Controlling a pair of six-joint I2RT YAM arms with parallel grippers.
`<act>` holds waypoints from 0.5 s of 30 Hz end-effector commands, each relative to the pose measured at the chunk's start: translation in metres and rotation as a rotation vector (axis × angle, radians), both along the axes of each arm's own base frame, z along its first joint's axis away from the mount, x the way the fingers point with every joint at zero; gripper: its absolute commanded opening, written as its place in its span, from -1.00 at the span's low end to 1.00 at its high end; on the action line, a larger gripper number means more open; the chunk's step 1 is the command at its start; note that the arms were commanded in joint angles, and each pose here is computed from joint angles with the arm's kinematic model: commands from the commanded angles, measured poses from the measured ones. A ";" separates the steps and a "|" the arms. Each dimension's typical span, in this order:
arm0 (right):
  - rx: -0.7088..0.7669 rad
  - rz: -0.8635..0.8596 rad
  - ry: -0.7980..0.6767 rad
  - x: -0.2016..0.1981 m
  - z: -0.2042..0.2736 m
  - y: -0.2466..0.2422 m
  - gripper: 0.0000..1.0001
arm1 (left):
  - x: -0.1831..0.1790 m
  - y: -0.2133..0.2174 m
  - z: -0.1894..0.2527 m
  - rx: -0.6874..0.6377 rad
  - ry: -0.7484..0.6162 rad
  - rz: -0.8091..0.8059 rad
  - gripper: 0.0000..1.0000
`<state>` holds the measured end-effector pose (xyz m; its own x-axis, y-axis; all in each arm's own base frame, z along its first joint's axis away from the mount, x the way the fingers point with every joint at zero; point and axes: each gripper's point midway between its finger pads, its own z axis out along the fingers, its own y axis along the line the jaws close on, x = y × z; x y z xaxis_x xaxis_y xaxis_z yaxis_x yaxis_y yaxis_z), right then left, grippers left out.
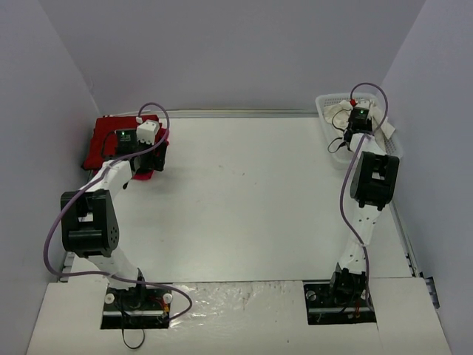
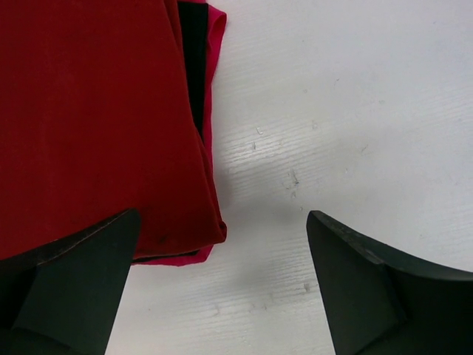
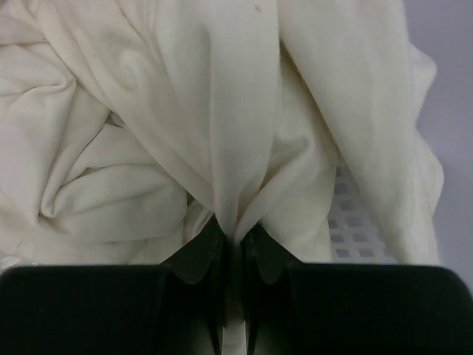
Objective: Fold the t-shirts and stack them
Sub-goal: Grab crumpled tshirt from bin with the right arm
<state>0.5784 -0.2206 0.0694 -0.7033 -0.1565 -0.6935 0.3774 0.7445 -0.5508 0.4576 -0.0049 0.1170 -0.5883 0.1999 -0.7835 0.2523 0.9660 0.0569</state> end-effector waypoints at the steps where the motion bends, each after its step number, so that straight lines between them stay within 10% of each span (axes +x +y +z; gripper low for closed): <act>1: 0.021 -0.016 -0.040 0.005 0.017 -0.001 -1.00 | 0.008 -0.005 0.015 -0.010 -0.026 -0.014 0.82; 8: 0.066 0.005 -0.091 -0.011 0.050 0.012 -1.00 | 0.005 -0.008 0.013 -0.034 -0.004 -0.016 0.54; 15: 0.133 0.066 -0.063 -0.041 0.079 0.045 -1.00 | -0.002 -0.005 0.042 -0.028 -0.088 0.000 0.96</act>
<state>0.5486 -0.1957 0.1019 -0.6957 -0.1067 -0.7104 0.3544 0.8092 -0.4686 0.4538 -0.0081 0.1141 -0.6066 0.1824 -0.7738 0.2531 0.9670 0.0295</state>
